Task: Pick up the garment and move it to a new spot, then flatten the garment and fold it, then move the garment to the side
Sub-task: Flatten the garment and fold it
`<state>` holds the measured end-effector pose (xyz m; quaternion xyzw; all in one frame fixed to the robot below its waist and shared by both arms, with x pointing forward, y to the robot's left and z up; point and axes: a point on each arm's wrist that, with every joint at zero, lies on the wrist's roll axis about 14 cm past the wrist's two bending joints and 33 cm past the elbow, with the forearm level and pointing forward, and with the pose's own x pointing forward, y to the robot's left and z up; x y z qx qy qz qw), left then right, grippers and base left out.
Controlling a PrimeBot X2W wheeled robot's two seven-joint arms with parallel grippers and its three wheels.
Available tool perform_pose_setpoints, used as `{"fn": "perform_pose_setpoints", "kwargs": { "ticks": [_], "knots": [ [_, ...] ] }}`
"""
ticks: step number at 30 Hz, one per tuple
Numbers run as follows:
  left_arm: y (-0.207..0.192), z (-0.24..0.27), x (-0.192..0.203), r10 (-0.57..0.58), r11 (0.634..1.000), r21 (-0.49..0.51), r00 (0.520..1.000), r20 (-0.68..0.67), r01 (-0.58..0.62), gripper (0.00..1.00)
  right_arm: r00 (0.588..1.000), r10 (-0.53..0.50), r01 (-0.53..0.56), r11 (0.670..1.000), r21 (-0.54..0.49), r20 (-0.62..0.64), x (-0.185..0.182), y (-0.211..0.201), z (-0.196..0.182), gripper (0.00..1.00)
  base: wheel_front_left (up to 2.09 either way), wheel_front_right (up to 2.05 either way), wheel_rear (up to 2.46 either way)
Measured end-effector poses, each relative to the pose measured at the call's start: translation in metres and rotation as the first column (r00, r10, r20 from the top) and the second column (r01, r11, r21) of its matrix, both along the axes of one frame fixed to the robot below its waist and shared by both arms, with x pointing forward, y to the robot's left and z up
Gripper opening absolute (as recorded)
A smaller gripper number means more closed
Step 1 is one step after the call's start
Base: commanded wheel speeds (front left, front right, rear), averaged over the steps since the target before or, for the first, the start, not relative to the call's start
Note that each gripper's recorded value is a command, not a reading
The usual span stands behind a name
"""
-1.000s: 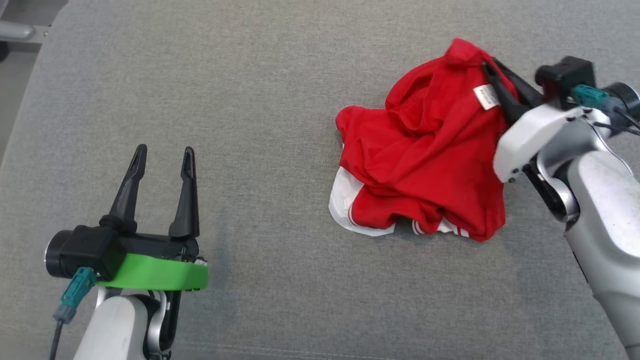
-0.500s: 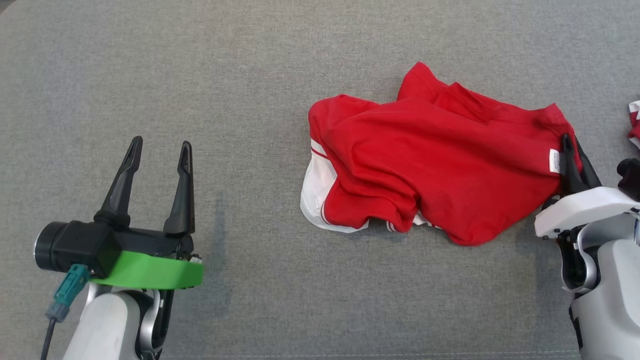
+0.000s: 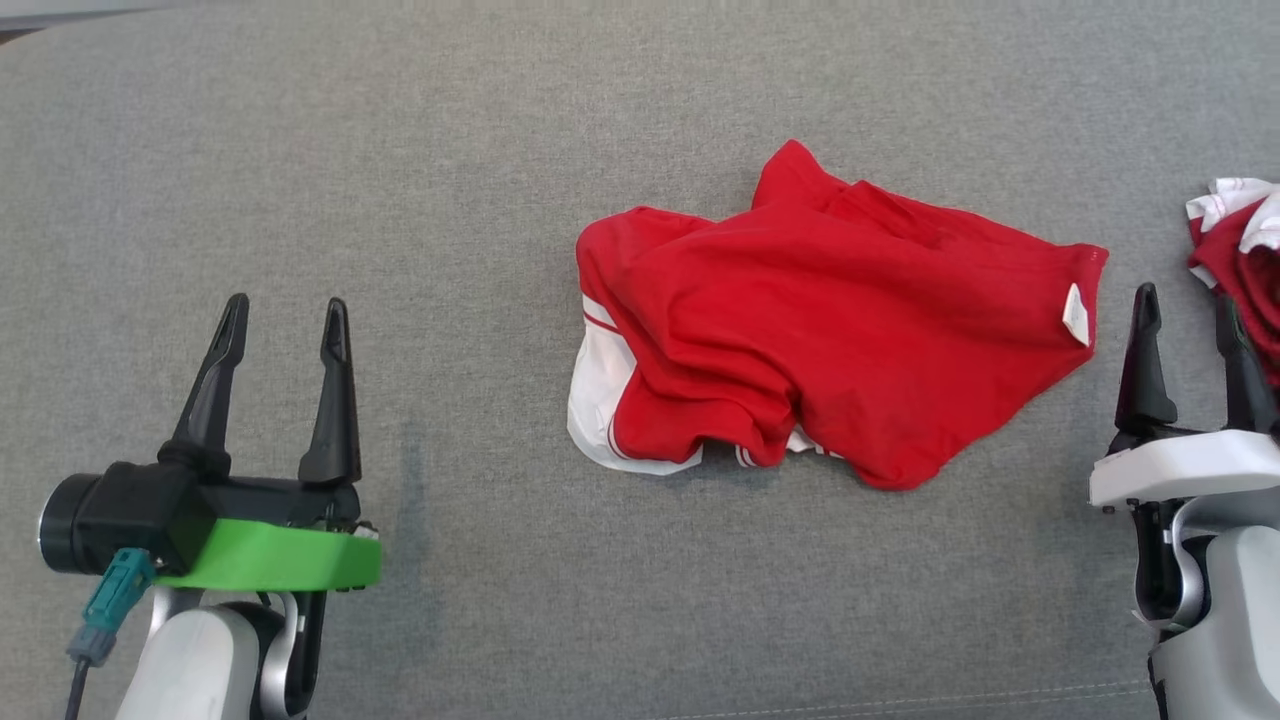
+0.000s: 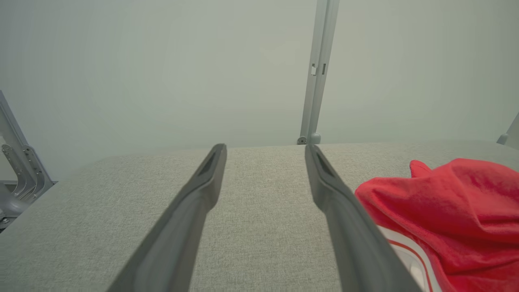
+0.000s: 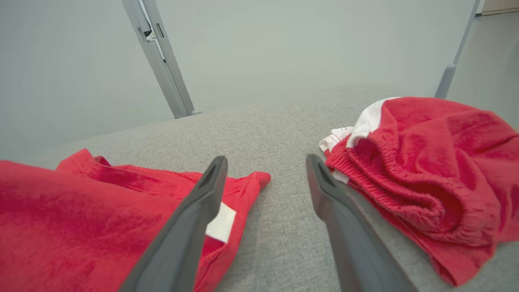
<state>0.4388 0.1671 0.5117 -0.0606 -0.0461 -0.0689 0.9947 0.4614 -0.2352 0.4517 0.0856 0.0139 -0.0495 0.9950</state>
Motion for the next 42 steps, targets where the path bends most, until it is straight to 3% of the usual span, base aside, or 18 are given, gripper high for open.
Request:
{"fn": "perform_pose_setpoints", "kwargs": {
  "ticks": [5, 12, 28, 33, 37, 42],
  "knots": [
    [0.001, 0.005, -0.008, 0.009, 1.0, -0.005, 1.0, 0.004, -0.009, 1.0, 0.992, 0.058, -0.052, 0.997, -0.063, 0.109, -0.008, 0.015, 0.041, 1.0, 0.0, 0.0, 0.0],
    [-0.004, 0.006, -0.025, -0.005, 1.0, 0.002, 1.0, -0.012, 0.005, 1.0, 0.975, 0.144, -0.129, 0.987, -0.096, 0.167, -0.029, 0.043, 0.07, 1.0, 0.0, 0.0, 0.0],
    [-0.014, 0.008, -0.042, -0.034, 0.999, -0.004, 0.999, -0.03, 0.034, 1.0, 0.972, 0.153, -0.138, 0.986, -0.095, 0.178, -0.054, 0.047, 0.085, 1.0, 0.0, 0.0, 0.0],
    [-0.035, 0.004, -0.037, -0.11, 0.994, -0.028, 0.993, -0.051, 0.109, 1.0, 0.973, 0.16, -0.146, 0.985, -0.089, 0.167, -0.05, 0.05, 0.082, 1.0, 0.0, 0.0, 0.0],
    [-0.066, -0.019, -0.033, -0.223, 0.974, -0.081, 0.964, -0.147, 0.213, 1.0, 0.973, 0.174, -0.163, 0.983, -0.082, 0.153, -0.045, 0.056, 0.076, 1.0, 0.0, 0.0, 0.0],
    [-0.11, -0.069, -0.044, -0.366, 0.93, -0.164, 0.87, -0.329, 0.329, 1.0, 0.978, 0.167, -0.158, 0.985, -0.073, 0.128, -0.04, 0.055, 0.065, 1.0, 0.0, 0.0, 0.0]
  ]
}}
